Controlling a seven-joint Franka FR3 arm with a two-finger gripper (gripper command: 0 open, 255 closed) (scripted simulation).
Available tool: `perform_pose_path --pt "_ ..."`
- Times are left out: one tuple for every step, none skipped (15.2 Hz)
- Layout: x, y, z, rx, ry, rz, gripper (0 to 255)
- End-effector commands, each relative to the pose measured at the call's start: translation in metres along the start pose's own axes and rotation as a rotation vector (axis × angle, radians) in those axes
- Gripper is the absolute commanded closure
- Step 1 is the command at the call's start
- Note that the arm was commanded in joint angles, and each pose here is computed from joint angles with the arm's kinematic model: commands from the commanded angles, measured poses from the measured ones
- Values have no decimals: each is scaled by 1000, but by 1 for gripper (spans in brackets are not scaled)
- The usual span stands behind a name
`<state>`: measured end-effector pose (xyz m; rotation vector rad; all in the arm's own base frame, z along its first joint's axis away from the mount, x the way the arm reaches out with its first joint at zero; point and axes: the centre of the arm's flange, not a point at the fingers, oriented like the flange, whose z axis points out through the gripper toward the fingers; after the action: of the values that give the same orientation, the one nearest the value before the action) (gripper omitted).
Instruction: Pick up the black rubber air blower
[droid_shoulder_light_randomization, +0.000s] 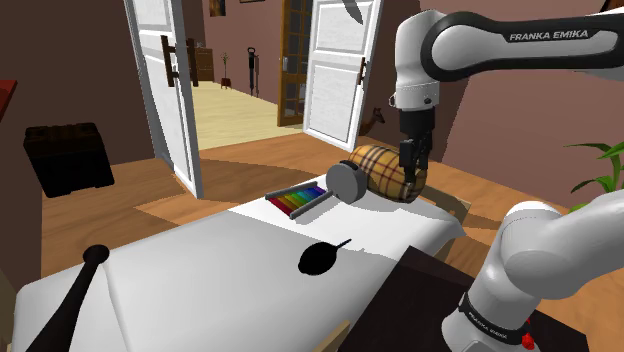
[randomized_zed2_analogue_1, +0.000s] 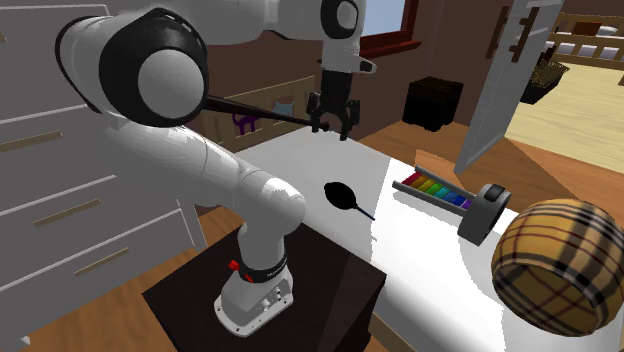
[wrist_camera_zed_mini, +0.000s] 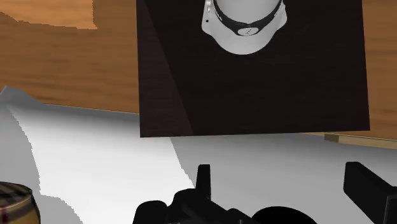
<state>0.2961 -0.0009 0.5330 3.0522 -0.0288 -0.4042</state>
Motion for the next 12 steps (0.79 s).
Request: perform_pose_path --pt "0 0 0 0 0 0 0" --pt "5 3 11 -8 12 -45 0" --pt "10 6 21 -15 24 -90 0" --pt "15 8 32 -23 35 -135 0" --pt "20 11 42 -31 47 -180 0" --pt "26 13 53 -38 59 -226 0" --pt "32 16 63 -46 71 -271 0" --pt "38 17 73 -54 82 -316 0" --pt "45 19 83 -61 94 -361 0" --pt "51 21 93 -69 106 -406 0" --pt "58 22 103 -77 118 -451 0" --pt "65 23 113 -84 129 -496 0"
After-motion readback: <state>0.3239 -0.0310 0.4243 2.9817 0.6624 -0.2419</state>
